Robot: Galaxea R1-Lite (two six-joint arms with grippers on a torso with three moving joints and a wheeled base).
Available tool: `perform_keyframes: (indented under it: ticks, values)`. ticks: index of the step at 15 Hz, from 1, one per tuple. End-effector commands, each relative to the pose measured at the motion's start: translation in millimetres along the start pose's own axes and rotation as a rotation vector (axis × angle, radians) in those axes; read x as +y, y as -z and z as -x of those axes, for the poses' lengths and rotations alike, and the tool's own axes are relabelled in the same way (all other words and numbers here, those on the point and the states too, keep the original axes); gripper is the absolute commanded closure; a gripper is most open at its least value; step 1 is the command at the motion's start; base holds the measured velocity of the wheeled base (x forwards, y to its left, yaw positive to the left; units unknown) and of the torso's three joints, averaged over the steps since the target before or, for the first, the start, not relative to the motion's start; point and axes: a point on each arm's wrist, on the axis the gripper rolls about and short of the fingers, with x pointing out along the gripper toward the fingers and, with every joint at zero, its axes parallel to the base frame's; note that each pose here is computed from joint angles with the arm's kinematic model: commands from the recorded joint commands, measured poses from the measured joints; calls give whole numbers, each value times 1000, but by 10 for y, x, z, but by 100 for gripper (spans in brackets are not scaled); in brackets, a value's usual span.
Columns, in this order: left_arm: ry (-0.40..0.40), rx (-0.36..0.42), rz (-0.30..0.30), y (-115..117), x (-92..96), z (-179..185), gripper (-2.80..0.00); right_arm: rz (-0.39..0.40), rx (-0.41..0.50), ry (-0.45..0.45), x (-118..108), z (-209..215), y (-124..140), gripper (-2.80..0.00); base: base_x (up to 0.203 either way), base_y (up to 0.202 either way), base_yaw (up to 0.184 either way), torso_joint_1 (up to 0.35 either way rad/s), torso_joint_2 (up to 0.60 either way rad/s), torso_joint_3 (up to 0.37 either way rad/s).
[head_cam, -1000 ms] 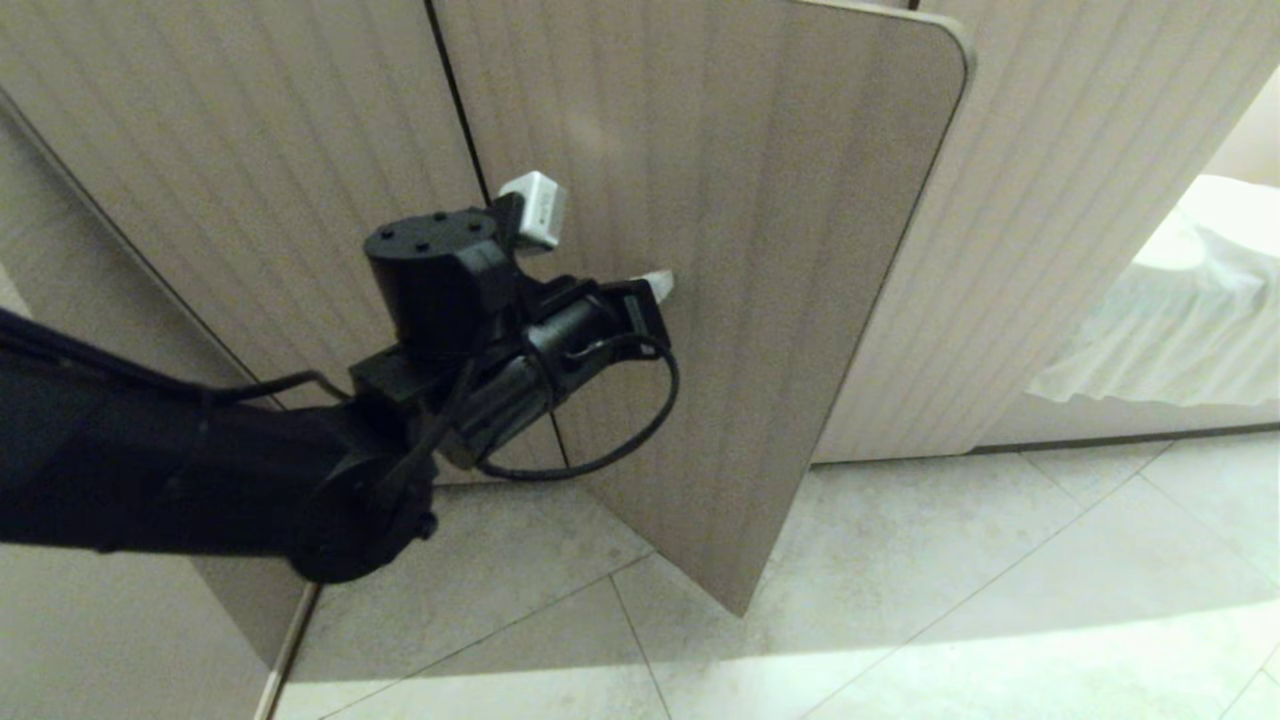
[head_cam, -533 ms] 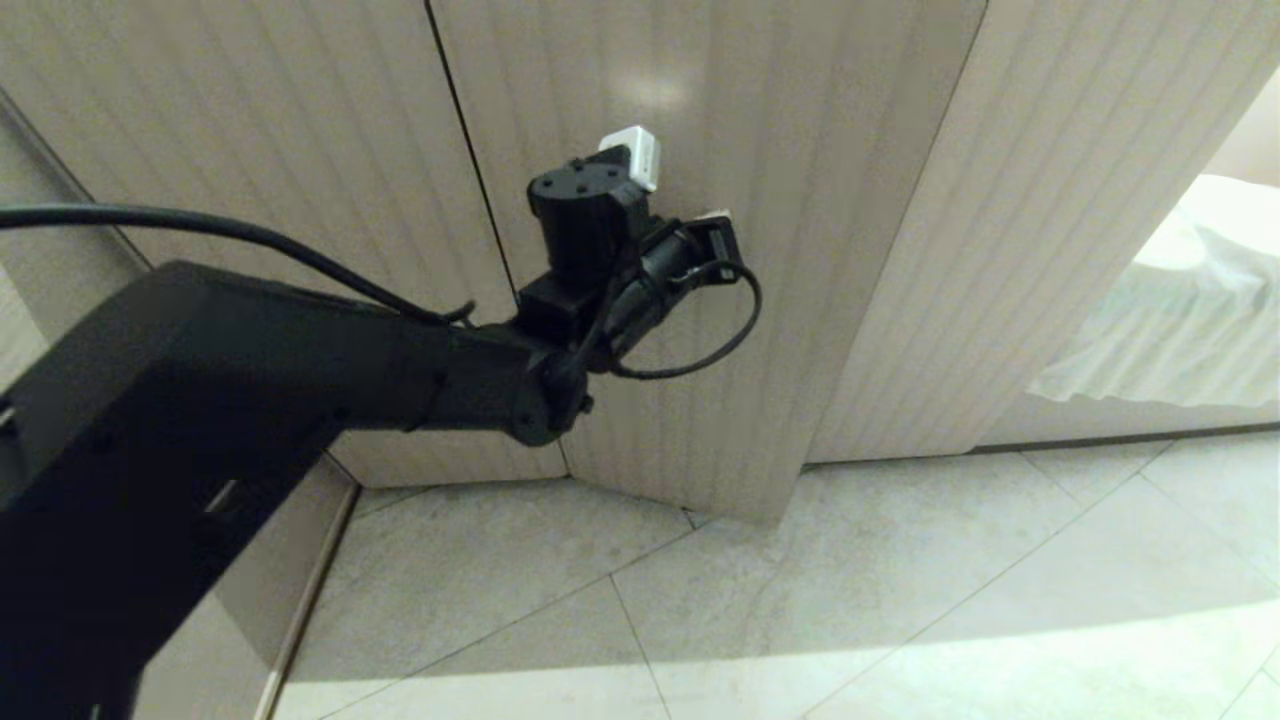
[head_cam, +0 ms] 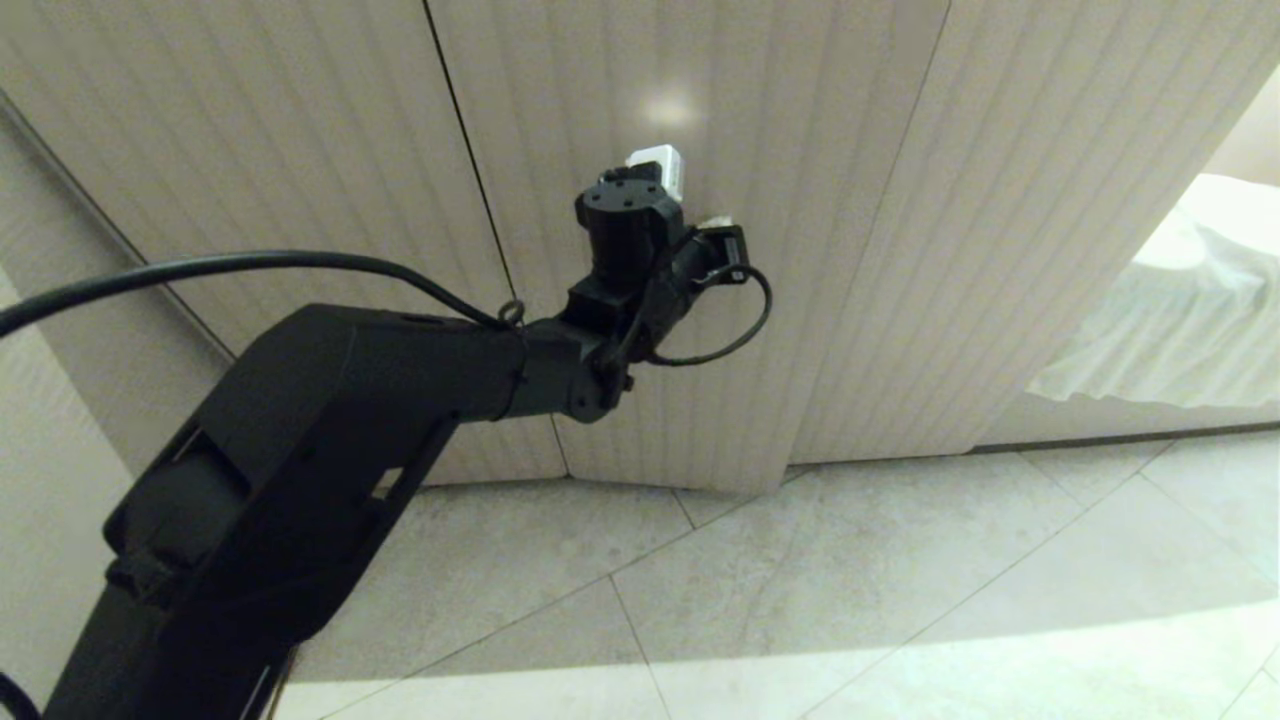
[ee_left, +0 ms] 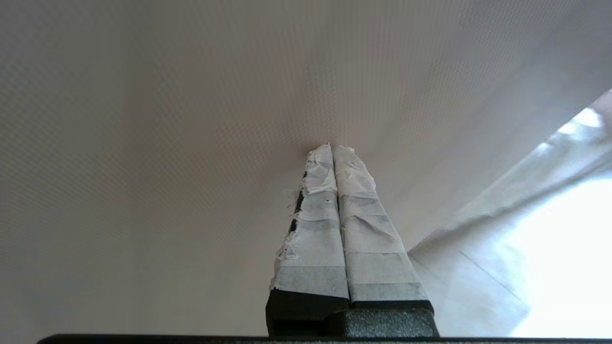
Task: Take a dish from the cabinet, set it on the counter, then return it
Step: Close the cabinet door
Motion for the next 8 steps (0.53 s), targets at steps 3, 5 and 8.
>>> perform_keyframes:
  ticks: [3,5,8]
  values:
    - [-59,-47,-66,-61,185,-86,0,0,-1,1,0,0,0,0,0,0,0,0,0,0]
    - [-75,-71,-94,-210,246,-60,0,0,-1,1,0,0,0,0,0,0,0,0,0,0]
    - [-112,-81,-103,-465,259,40,0,0,-1,1,0,0,0,0,0,0,0,0,0,0]
